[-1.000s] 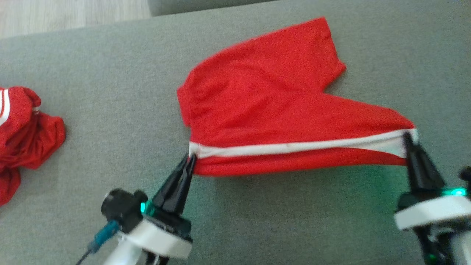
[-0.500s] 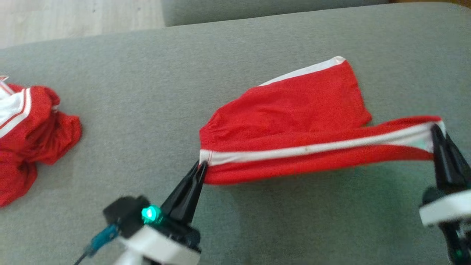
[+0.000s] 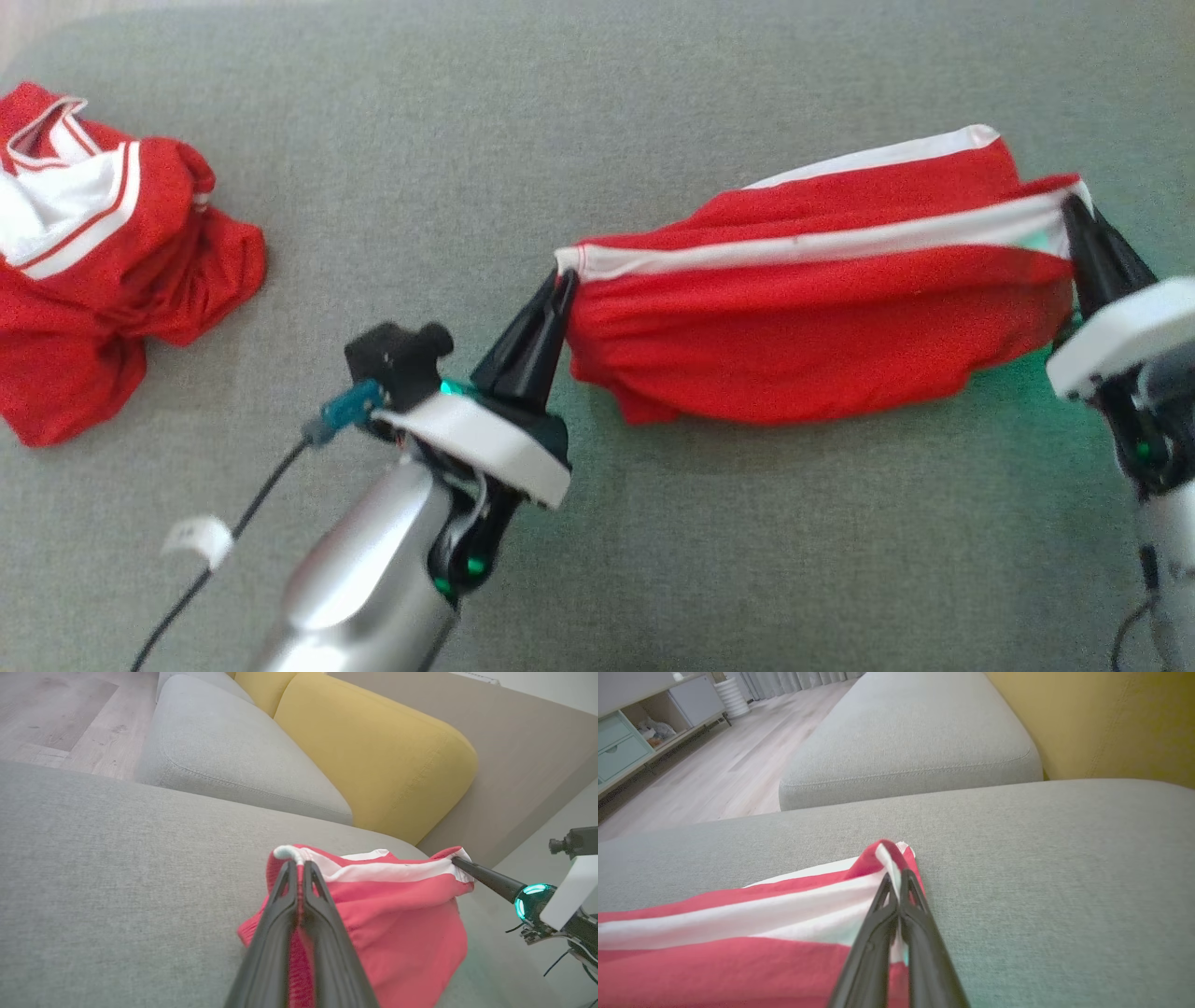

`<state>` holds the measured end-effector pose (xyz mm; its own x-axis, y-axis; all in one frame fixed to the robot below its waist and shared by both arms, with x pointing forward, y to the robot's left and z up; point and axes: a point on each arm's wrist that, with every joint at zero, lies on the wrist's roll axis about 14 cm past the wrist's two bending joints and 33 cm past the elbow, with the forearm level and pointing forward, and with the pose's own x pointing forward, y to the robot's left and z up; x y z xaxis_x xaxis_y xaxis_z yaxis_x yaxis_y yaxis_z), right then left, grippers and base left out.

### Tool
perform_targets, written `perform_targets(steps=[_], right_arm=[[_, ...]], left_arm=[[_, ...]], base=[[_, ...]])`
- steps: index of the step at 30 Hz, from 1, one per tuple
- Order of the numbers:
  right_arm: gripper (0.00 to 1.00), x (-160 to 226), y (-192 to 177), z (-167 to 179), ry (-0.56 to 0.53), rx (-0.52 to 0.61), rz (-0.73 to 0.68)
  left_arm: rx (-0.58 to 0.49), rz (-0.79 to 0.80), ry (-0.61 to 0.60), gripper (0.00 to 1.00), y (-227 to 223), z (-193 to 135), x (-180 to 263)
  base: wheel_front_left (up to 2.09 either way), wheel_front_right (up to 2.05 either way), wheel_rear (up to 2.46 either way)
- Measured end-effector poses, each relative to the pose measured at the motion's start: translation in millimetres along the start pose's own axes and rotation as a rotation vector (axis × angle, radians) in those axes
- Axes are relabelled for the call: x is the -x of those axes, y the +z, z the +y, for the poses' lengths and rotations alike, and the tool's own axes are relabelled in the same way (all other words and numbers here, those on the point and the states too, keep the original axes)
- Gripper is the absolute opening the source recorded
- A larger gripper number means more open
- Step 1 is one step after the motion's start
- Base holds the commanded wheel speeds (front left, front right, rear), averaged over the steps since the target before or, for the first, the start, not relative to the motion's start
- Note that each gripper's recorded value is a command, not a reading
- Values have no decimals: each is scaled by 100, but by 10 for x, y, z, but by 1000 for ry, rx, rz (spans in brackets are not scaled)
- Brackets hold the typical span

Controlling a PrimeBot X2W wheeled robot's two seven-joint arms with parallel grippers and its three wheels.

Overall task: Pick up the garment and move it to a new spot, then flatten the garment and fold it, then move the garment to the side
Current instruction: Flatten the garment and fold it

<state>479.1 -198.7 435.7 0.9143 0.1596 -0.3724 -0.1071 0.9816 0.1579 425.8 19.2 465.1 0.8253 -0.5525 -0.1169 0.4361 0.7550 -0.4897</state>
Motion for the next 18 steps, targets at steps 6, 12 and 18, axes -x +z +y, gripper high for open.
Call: perform_targets(steps=[6, 12, 18], right_arm=[[0, -359, -99, 75, 27, 12, 36], [100, -512, -55, 92, 32, -15, -34], [100, -440, -62, 49, 16, -57, -97]], left_arm=[[-20, 37, 25, 0, -72, 189, -212], [-42, 11, 54, 100, -89, 338, -334], [-89, -23, 82, 100, -60, 376, -288]], base=[[0, 0, 0], [0, 0, 0], [0, 0, 0]])
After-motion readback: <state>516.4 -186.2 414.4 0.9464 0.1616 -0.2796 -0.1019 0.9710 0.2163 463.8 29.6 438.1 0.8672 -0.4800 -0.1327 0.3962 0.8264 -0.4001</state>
